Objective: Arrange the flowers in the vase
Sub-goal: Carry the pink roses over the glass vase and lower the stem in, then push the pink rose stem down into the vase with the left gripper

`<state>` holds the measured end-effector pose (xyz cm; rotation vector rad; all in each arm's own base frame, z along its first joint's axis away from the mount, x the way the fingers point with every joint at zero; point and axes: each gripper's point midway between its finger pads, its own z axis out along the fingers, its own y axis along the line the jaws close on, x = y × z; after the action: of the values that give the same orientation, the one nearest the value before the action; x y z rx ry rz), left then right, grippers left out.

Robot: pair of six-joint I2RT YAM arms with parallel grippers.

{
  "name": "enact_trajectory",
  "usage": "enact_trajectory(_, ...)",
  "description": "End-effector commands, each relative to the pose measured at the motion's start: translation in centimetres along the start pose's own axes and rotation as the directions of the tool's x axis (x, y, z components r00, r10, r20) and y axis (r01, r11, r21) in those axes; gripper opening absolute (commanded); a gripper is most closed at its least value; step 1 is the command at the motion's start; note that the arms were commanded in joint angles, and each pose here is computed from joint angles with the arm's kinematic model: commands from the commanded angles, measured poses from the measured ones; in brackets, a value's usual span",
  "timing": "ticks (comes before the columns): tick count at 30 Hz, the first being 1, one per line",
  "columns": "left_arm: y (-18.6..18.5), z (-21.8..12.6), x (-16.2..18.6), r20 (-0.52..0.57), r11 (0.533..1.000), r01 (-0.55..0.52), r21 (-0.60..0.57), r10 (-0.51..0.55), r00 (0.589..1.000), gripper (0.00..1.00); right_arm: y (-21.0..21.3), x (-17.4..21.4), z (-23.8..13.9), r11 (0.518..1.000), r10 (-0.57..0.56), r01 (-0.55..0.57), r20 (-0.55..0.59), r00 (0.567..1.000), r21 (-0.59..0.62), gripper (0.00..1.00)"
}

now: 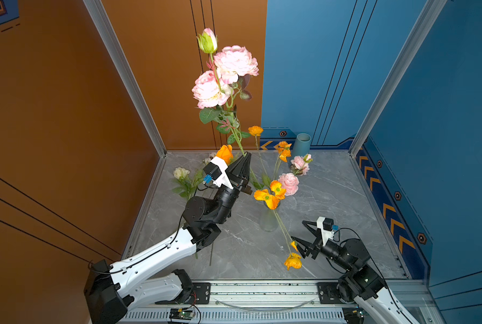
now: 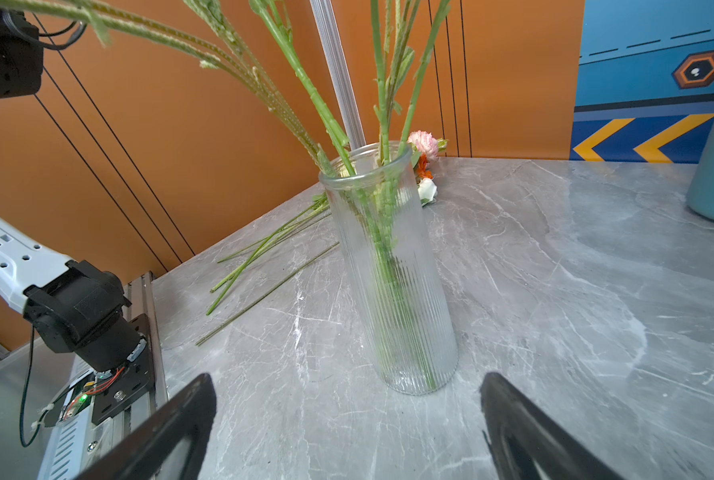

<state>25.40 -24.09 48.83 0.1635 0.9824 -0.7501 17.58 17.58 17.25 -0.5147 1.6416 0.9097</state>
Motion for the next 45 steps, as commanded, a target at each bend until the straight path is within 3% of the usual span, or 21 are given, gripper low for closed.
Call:
enact_trajectory(1, 0.0, -0.4, -0.5, 0.053, 0.999, 0.030, -0.023, -0.028, 0.998, 0.00, 0.0, 0.1, 0.1, 1.000, 0.008, -0.007, 0.005, 1.000, -0.005, 1.00)
enact_trajectory(12, -0.2, -1.9, 3.4, -0.034, 1.000, 0.025, -0.018, -0.026, 0.999, 0.00, 0.0, 0.0, 0.2, 1.000, 0.005, -0.005, 0.004, 1.000, -0.007, 1.00)
enact_trajectory(21, -0.6, -3.4, 6.5, -0.042, 0.999, 0.050, -0.009, -0.050, 0.998, 0.00, 0.1, 0.1, 0.3, 1.000, 0.006, -0.006, 0.001, 1.000, -0.015, 1.00)
enact_trajectory(27, -2.2, -3.4, 8.3, -0.074, 0.999, 0.043, 0.018, -0.042, 0.996, 0.08, 0.1, 0.2, 0.5, 1.000, 0.008, -0.008, -0.008, 1.000, -0.020, 1.00)
enact_trajectory(36, -1.6, -4.4, 7.8, -0.074, 1.000, 0.024, -0.018, -0.025, 0.997, 0.35, 0.1, 0.1, 0.5, 1.000, 0.007, -0.007, -0.005, 1.000, -0.020, 1.00)
enact_trajectory(45, -1.1, -5.5, 8.9, -0.133, 1.000, 0.011, -0.028, -0.015, 0.991, 0.48, 0.1, 0.1, 0.5, 1.000, 0.006, -0.006, -0.006, 1.000, -0.018, 1.00)
